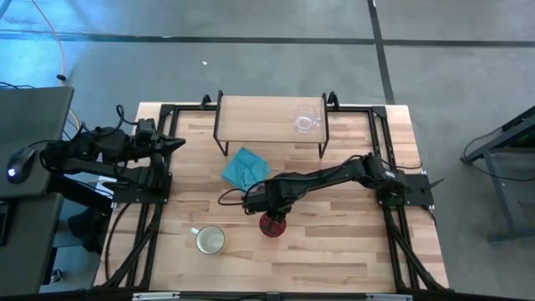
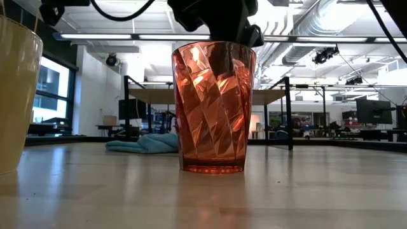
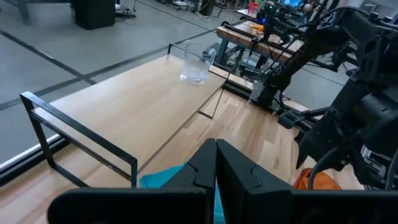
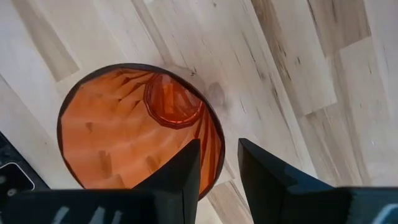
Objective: Stack small to large cups/mugs on shelf
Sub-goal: Put the red cup on the shelf
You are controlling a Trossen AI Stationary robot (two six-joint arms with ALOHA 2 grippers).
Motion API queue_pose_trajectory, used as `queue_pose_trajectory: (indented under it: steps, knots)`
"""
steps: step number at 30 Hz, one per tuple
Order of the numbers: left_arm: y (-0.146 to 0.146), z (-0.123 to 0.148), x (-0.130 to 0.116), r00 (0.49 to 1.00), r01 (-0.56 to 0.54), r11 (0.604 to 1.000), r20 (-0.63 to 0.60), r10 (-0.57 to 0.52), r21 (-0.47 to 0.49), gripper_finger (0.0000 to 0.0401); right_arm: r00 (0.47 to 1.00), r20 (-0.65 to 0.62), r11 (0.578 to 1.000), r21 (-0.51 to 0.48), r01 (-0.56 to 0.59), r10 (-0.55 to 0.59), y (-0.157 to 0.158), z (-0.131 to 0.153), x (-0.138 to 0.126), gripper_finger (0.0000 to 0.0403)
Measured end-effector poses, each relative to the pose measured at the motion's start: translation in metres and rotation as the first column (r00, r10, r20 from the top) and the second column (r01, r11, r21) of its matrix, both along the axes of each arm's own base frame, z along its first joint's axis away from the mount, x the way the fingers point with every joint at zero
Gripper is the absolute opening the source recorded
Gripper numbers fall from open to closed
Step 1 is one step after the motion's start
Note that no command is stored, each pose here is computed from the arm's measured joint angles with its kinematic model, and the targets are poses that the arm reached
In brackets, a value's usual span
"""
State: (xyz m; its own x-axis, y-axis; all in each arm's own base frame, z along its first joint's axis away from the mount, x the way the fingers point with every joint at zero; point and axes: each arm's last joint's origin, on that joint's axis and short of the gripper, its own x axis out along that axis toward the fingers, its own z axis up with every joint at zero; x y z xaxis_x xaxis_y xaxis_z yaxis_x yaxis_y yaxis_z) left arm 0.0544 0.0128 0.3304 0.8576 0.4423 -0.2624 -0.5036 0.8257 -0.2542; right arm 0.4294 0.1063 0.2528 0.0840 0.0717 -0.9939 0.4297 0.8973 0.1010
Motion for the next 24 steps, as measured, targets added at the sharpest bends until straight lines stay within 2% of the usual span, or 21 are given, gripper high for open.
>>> queue_pose_trajectory:
  steps: [16, 24]
  knots:
    - [0.0, 0.0, 0.0, 1.0, 0.0, 1.0, -0.003, 0.0, 0.004, 0.0001, 1.0, 0.014, 1.0, 0.001, -0.009, 0.009, -0.007, 0.0, 0.003, 0.0097]
    - [0.0, 0.0, 0.0, 1.0, -0.001, 1.0, -0.005, 0.001, 0.007, 0.0001, 0.999, -0.035, 0.999, 0.047, -0.01, 0.012, -0.007, -0.021, 0.002, 0.0097]
